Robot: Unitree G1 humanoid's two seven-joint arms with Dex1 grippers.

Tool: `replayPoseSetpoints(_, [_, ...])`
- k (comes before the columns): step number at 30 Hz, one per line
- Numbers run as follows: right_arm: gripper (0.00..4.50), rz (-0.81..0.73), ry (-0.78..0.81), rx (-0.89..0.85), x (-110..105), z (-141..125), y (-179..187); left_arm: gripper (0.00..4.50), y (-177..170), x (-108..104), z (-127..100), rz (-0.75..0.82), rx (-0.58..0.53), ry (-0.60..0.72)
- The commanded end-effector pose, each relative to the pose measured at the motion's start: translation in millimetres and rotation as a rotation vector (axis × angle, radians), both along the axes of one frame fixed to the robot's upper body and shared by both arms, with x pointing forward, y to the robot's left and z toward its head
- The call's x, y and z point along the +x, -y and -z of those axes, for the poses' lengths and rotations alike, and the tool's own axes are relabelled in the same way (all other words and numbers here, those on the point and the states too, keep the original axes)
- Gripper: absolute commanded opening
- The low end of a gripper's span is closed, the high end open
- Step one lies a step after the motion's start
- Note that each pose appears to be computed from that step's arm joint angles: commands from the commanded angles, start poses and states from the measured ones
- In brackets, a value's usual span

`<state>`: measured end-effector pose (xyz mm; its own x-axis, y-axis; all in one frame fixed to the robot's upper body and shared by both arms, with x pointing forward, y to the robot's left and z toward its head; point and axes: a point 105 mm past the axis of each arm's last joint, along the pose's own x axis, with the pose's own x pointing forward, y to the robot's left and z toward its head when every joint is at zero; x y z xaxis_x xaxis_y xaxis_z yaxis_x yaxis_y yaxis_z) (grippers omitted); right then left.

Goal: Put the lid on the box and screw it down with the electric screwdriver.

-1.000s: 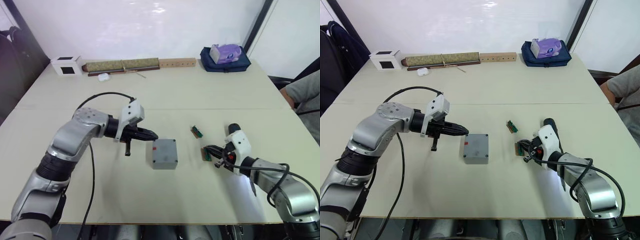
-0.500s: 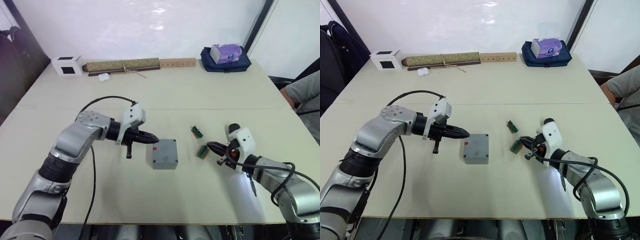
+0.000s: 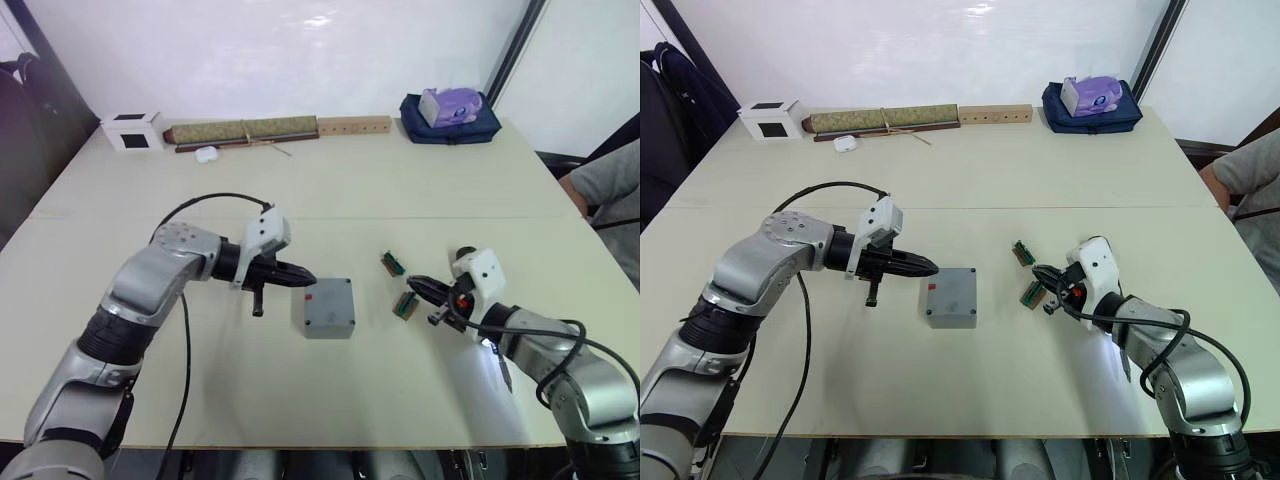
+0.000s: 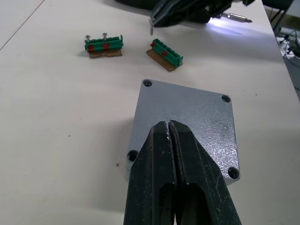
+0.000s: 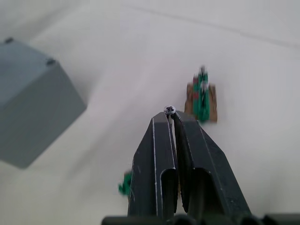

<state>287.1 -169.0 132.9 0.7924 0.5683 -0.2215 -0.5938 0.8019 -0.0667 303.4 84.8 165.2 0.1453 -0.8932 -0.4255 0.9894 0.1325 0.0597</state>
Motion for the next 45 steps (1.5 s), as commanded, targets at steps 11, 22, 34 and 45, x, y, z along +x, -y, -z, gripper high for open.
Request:
replayPoseSetpoints(11, [0.03, -0.268, 0.096, 0.056, -2.3, -31.8, -82.8, 0.0, -15.8, 1.4, -2.7, -0.078, -0.023, -0.006])
replayPoseSetpoints(22, [0.03, -0.272, 0.063, 0.009, 1.2, -15.7, -77.0, 0.0, -17.2, -6.3, 0.8, -0.093, -0.044, -0.031])
replayPoseSetpoints(34, [0.03, -0.279, 0.048, 0.009, -3.5, -12.2, -78.0, 0.0, -12.7, -5.4, 1.3, -0.089, -0.044, -0.027])
replayPoseSetpoints(45, [0.03, -0.292, 0.044, 0.003, -5.2, -11.8, -79.1, 0.0, -14.2, -2.0, 3.7, -0.091, -0.042, -0.027])
